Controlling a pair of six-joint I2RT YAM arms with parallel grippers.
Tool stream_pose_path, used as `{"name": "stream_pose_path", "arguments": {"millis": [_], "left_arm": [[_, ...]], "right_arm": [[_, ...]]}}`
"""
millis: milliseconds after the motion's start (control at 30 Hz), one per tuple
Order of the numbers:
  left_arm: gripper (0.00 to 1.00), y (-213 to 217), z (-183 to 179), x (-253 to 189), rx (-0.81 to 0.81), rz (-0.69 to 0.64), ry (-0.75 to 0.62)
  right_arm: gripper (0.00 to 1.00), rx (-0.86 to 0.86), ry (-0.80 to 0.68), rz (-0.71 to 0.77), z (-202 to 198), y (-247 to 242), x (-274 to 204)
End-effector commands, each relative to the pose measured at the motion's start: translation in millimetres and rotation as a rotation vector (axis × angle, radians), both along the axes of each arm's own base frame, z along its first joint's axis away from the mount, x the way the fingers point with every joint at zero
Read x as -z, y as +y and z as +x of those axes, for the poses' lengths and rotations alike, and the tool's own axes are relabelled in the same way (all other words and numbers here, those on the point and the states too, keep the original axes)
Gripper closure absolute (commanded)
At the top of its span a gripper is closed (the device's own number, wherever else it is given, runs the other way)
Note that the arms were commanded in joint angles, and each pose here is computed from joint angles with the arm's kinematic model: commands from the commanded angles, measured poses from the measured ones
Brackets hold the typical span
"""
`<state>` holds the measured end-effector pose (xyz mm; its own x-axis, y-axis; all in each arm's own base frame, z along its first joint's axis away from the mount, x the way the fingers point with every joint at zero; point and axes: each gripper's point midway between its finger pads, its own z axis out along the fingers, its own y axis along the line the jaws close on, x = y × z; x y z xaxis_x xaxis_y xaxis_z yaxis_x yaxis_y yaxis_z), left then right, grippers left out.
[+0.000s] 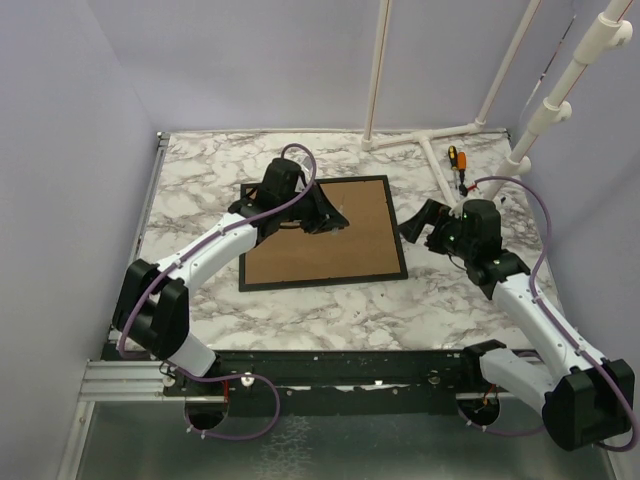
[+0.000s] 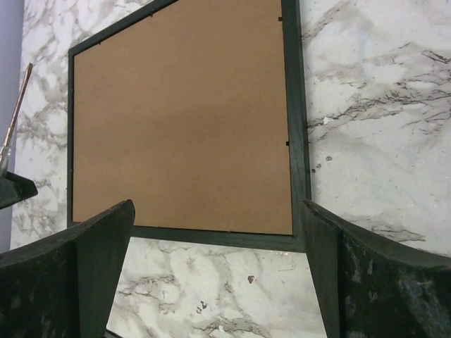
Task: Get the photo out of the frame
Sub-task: Adjust the photo frame at the center of the board.
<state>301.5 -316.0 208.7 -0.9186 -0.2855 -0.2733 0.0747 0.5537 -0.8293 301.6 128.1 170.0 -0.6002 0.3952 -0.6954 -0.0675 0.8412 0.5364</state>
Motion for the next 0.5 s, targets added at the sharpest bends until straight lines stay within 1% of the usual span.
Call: {"name": "stream_pose_path", "arguments": {"millis": [0,267,467], "left_arm": [[1.0,-12,5,-7,0.018,-0.019,-0.03],[1.0,-16,11,-15,0.026,-0.03,-0.073],[1.0,-18,11,-15,0.034,-0.038,-0.072]], "right_arm": [[0.0,0.052,-0.014,-0.044,7,-14,9],[0.0,0.085,-0.009,-0.062,9,-23,13],[0.0,0.094,0.006,-0.057,9,-27,20]]}}
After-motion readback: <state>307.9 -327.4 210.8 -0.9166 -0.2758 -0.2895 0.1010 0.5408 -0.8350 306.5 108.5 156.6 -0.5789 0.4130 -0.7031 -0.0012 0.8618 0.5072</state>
